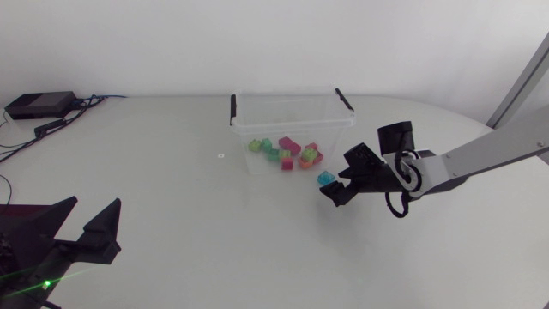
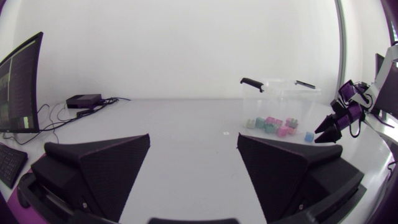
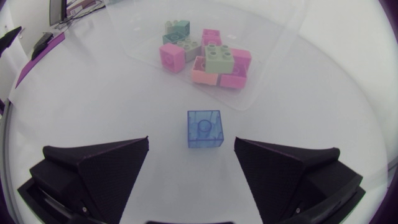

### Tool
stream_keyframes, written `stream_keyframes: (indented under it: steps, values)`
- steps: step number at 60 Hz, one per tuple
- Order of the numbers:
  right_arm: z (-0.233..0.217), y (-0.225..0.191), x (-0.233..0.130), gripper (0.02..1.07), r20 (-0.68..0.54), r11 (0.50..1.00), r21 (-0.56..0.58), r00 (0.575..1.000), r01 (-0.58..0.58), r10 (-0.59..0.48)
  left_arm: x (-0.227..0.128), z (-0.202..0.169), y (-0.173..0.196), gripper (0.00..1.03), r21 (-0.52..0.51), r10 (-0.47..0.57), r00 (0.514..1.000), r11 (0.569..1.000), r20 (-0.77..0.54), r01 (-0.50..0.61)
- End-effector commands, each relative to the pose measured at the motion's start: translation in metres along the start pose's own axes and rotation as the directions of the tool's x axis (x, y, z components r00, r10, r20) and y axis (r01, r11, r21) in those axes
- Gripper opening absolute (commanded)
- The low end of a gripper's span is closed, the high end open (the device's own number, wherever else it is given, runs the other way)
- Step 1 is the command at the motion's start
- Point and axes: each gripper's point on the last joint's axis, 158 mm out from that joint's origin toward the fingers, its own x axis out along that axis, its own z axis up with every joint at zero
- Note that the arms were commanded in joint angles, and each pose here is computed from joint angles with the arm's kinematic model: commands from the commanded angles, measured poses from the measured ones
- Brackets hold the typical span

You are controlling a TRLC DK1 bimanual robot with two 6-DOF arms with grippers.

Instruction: Pick up the duplo bricks and place them in the container

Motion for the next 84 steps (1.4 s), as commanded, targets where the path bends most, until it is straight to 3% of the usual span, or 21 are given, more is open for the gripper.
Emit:
stream_keyframes:
  steps: [1,6,19,22,31,38,59,73,84]
  values:
    - [-0.001,-0.004,0.011,1.02,-0.001,1.0,-0.016,1.0,-0.001,0.001,0.001,-0.007,0.001,0.98,-0.003,0.002,1.0,1.0,-0.009,-0.003]
    - [-0.004,-0.006,0.016,1.02,-0.006,1.0,-0.012,1.0,-0.002,0.002,0.001,-0.007,0.001,0.98,-0.003,0.002,1.0,1.0,-0.009,-0.003]
    - [-0.008,-0.009,0.024,0.86,-0.003,1.0,-0.016,1.0,0.004,-0.004,0.001,-0.007,0.0,0.98,-0.003,0.001,1.0,1.0,-0.009,-0.001]
    - [-0.008,-0.01,0.024,0.78,0.006,1.0,-0.019,1.0,0.013,-0.013,0.001,-0.007,0.001,0.98,-0.003,0.002,1.0,1.0,-0.009,-0.003]
    - [-0.007,-0.011,0.025,0.43,0.03,1.0,-0.016,0.999,0.025,-0.024,0.001,-0.007,0.001,0.98,-0.003,0.002,1.0,1.0,-0.009,-0.003]
    - [-0.007,-0.011,0.024,0.31,0.031,1.0,-0.011,0.999,0.021,-0.02,0.001,-0.007,0.001,0.98,-0.003,0.002,1.0,1.0,-0.009,-0.003]
    - [0.008,-0.011,-0.016,0.29,0.069,0.999,-0.008,0.996,0.05,-0.049,0.001,-0.007,0.001,0.98,-0.003,0.002,1.0,1.0,-0.009,-0.003]
    - [0.094,-0.006,-0.118,0.29,0.225,0.996,-0.01,0.971,0.088,-0.084,0.001,-0.007,0.001,0.98,-0.003,0.002,1.0,1.0,-0.009,-0.003]
    - [0.16,0.0,-0.161,0.29,0.329,0.995,-0.003,0.94,0.097,-0.09,0.001,-0.007,0.001,0.98,-0.003,0.002,1.0,1.0,-0.009,-0.003]
